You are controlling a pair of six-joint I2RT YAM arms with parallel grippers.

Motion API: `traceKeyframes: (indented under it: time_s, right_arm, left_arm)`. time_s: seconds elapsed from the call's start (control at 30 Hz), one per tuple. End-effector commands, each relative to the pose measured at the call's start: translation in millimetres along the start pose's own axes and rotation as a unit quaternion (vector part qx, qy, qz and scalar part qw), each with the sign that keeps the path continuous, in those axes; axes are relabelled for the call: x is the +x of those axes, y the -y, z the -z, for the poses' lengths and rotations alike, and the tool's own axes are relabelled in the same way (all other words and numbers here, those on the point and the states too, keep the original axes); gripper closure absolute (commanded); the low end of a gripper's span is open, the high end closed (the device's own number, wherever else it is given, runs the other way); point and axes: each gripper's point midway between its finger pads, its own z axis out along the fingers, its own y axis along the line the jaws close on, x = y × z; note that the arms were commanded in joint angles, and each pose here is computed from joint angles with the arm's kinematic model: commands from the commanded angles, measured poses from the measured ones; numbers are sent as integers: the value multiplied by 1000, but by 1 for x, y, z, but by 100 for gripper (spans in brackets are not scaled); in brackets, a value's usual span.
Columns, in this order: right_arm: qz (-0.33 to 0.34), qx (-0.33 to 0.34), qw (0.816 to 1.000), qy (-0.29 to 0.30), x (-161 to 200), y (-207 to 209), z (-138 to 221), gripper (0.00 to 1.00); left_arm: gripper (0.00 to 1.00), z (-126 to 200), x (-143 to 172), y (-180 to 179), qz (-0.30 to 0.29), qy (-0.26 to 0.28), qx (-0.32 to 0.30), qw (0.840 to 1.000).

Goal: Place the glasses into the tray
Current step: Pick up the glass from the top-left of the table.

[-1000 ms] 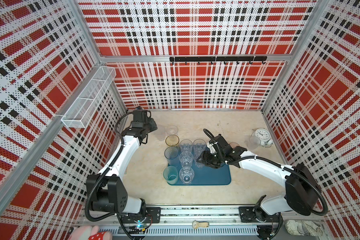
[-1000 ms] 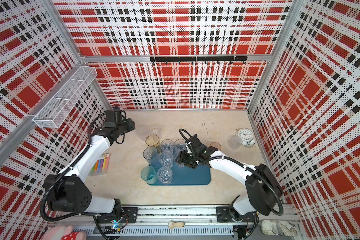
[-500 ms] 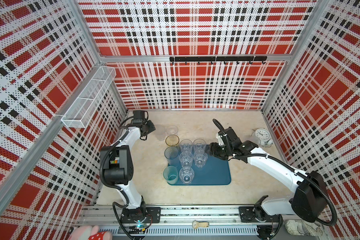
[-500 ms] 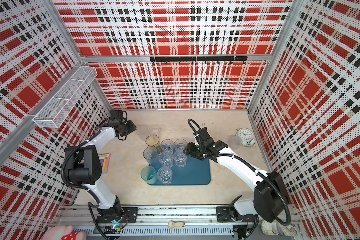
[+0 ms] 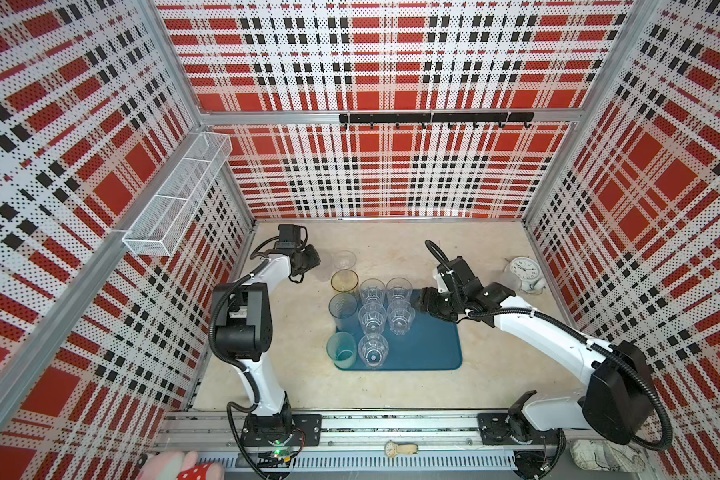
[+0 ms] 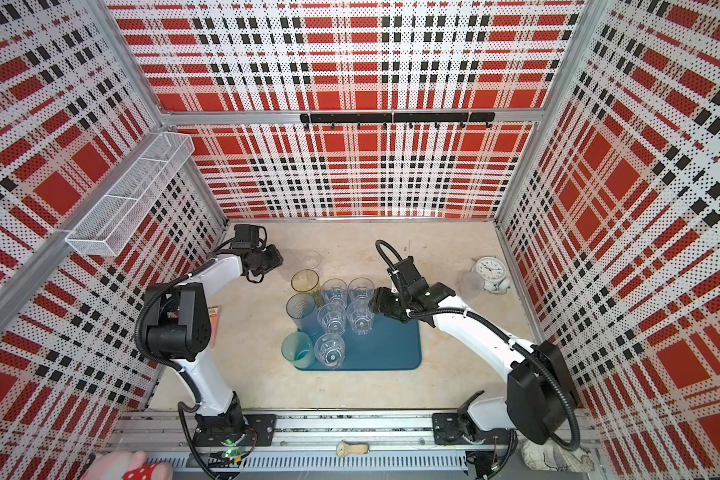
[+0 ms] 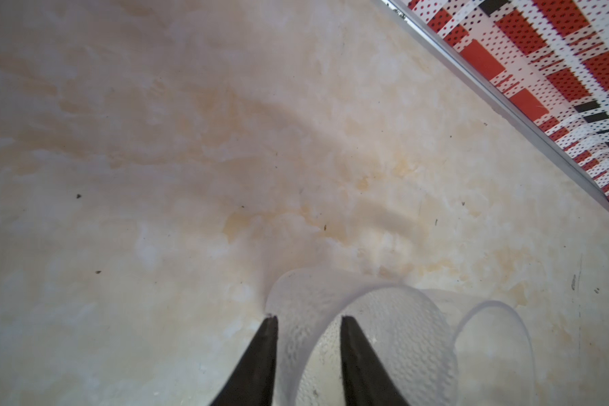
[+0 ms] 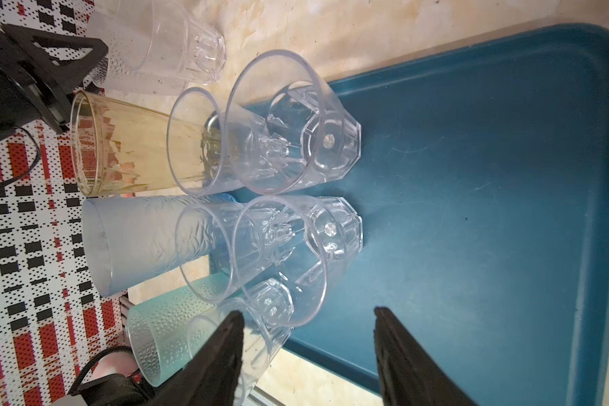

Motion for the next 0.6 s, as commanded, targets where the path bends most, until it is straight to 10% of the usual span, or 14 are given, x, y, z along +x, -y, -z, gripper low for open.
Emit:
traceKeyframes:
  time_s: [0.0, 0.57]
  right_arm:
    - [-2, -3, 1000, 5, -2, 0, -4, 38]
    - [-3, -10, 1000, 2, -4, -4, -8, 38]
  left_arm:
    - [71, -11, 13, -11, -7, -13, -17, 1000]
    - [100, 36, -23, 12, -22, 39, 2, 999]
